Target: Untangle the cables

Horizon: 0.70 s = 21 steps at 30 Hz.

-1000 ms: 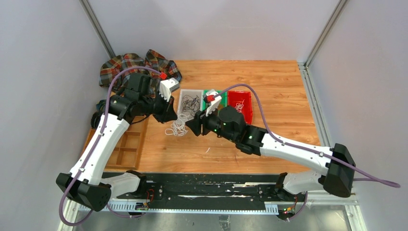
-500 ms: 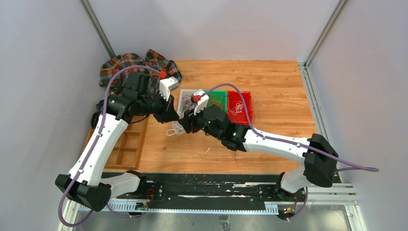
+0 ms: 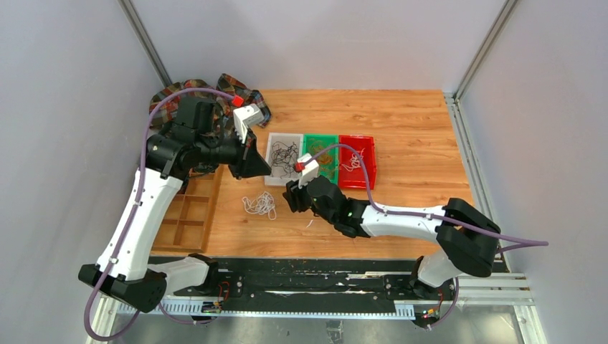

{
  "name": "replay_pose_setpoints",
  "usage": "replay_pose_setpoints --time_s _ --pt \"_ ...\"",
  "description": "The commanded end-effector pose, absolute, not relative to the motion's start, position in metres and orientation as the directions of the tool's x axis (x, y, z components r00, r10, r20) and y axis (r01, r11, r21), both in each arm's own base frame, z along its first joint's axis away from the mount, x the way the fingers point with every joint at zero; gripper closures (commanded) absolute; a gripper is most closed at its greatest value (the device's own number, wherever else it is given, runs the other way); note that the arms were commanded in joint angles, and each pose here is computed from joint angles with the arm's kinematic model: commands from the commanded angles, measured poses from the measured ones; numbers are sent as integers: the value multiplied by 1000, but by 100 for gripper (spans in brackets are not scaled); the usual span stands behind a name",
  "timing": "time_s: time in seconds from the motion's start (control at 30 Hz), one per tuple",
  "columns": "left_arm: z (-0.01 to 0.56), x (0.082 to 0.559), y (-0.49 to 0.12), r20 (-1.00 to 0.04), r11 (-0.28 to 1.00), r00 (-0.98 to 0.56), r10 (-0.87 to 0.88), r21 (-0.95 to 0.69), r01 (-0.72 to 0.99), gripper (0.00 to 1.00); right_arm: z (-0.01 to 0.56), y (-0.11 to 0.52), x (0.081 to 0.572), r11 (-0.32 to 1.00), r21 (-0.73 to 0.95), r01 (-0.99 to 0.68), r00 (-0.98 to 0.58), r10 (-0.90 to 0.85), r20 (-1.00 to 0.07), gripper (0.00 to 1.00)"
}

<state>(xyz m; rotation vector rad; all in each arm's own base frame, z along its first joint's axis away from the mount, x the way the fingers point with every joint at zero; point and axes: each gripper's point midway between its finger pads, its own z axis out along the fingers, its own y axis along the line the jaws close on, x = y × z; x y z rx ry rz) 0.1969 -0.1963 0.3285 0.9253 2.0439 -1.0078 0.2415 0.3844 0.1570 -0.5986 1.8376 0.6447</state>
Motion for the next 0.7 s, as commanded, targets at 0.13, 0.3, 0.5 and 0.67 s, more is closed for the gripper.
replay_pose_setpoints --time_s 0.13,0.3,0.5,0.67 --pt "279 210 -172 -750 535 -507 424 -244 809 78 142 364 232 773 195 -604 -373 -58 -926 55" --pt "185 228 -134 -567 581 -532 628 -112 806 52 133 342 228 807 193 -559 -399 -57 -915 54" --pt "131 260 -121 -506 543 -464 728 12 839 48 141 317 223 829 187 -527 -391 -41 -920 54" --pt "99 276 -124 -477 509 -442 760 13 860 48 152 300 219 836 201 -511 -382 -12 -924 56"
